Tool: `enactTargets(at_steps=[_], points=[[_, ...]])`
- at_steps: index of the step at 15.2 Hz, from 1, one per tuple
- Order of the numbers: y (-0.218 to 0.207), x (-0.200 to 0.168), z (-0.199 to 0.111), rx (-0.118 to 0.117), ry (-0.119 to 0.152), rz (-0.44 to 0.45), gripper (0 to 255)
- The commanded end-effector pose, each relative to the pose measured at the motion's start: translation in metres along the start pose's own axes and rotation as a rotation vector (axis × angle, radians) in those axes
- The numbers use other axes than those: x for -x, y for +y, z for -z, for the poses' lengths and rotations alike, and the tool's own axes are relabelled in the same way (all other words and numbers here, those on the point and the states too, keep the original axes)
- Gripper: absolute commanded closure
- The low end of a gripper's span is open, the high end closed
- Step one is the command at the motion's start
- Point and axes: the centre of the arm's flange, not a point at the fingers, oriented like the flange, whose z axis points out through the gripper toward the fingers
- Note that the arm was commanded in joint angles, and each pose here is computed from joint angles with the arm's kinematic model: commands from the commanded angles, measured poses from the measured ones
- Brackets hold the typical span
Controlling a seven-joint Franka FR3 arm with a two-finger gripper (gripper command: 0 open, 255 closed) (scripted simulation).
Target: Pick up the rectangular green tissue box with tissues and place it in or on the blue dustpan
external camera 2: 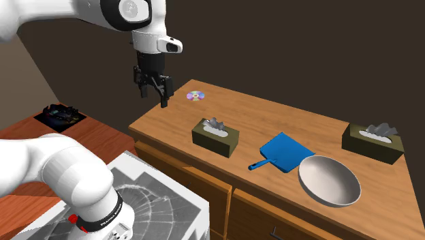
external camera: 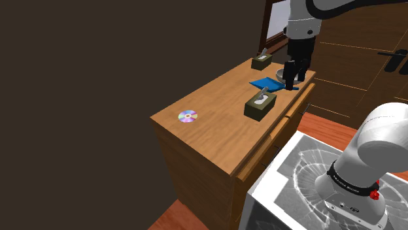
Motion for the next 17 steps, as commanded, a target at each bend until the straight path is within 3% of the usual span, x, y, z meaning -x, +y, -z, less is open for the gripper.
enactTargets(at_steps=[1,17], points=[[0.000,0.000,0.000,0.000,0.000,0.000,0],[0.133,-0.093,-0.117,-0.336,0.396,-0.395,0]])
